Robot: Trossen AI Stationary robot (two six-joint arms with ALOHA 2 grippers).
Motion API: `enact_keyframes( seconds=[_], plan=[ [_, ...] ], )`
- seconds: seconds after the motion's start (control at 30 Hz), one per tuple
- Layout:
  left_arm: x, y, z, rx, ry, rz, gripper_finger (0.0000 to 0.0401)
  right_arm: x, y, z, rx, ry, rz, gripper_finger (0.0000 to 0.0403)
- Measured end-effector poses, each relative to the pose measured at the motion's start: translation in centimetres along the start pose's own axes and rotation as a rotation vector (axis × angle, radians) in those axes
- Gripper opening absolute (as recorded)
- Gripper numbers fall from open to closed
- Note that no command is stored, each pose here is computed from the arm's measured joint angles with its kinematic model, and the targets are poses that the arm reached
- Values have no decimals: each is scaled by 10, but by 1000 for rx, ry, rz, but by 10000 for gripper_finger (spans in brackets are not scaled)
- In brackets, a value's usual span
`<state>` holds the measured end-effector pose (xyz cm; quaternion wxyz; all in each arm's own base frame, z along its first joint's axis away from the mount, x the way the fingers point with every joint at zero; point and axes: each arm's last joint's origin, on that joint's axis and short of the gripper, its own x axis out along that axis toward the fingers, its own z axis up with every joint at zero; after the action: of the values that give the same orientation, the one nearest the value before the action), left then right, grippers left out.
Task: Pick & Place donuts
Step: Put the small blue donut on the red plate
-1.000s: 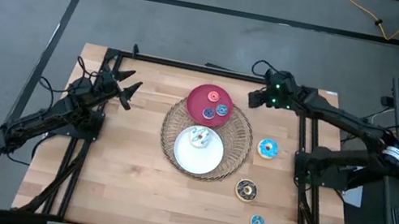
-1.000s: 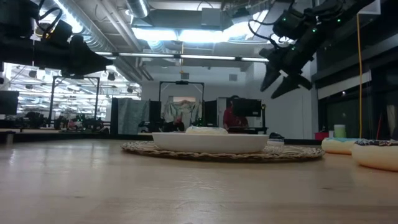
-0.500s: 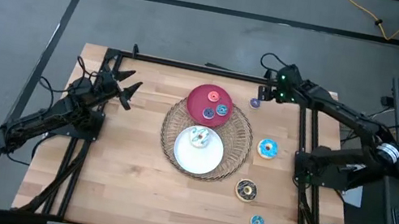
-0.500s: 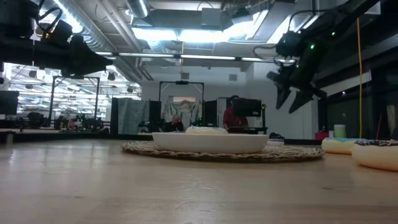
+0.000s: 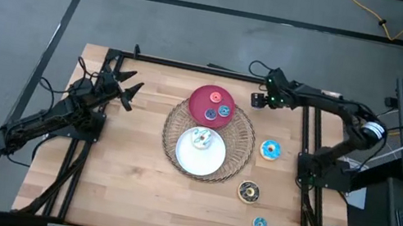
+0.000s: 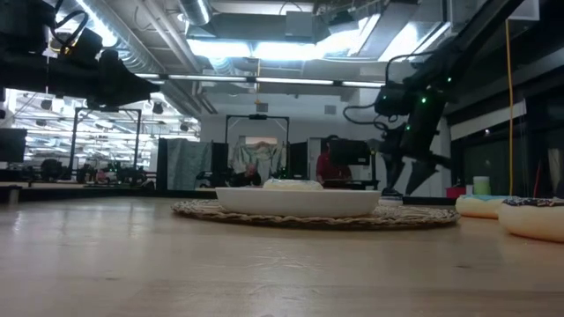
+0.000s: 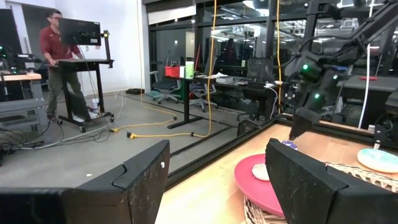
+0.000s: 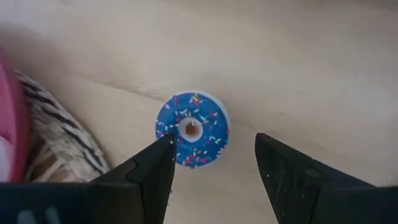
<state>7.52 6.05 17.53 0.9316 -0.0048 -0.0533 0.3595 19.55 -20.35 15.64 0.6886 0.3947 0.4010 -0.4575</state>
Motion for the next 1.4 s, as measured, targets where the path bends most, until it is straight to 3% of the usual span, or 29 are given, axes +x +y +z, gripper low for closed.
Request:
enact_keyframes(
  seconds=[0.33,0.87,1.4],
  plan=[
    [0,0,0,0,0,0,256,22,1,0,-4,14,-9,220],
    [0,0,0,0,0,0,256,7,2,4,-2,-36,15,220],
    [0,0,0,0,0,0,256,14,0,0,-11,-8,-59,220]
  ],
)
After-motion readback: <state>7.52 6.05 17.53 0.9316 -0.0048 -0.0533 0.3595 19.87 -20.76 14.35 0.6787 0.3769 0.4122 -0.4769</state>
